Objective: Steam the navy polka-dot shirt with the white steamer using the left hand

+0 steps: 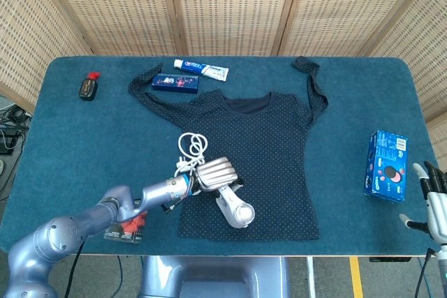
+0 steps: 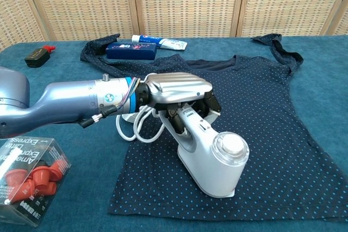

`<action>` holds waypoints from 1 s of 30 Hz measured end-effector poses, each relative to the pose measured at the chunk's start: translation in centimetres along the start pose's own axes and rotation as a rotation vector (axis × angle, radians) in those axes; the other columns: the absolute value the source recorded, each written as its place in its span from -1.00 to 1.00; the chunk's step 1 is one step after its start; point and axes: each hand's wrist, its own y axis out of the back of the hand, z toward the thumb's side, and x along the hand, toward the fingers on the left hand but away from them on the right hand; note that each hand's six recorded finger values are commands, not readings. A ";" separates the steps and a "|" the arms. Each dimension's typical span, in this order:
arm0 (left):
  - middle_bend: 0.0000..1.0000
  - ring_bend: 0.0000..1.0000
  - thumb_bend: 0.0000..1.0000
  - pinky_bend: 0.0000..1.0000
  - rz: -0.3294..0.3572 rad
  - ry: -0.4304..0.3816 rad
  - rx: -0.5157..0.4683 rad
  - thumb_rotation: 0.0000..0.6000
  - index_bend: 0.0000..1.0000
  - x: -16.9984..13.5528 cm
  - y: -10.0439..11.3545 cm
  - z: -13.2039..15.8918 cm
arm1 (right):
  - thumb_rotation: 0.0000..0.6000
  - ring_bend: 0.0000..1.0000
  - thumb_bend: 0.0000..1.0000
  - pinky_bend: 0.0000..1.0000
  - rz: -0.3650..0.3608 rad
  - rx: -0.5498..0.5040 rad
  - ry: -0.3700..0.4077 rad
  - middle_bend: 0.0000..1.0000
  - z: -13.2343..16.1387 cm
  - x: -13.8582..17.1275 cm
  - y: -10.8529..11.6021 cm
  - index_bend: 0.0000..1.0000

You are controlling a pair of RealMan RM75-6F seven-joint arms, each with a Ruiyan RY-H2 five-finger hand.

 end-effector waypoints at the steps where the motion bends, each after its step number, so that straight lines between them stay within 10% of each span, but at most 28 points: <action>1: 0.70 0.49 0.42 0.82 0.003 -0.002 0.001 1.00 1.00 0.1 -0.1 0.1 | 1.00 -1.00 -1.00 -1.00 0.000 -0.002 0.000 -1.00 0.0 0.0 0.0 -0.92; 30: 0.70 0.49 0.42 0.82 0.051 0.254 -0.002 1.00 1.00 -2.5 0.1 -7.9 | 1.00 -1.00 -1.00 -1.00 -0.008 -0.009 0.008 -1.00 0.3 0.3 0.4 -0.90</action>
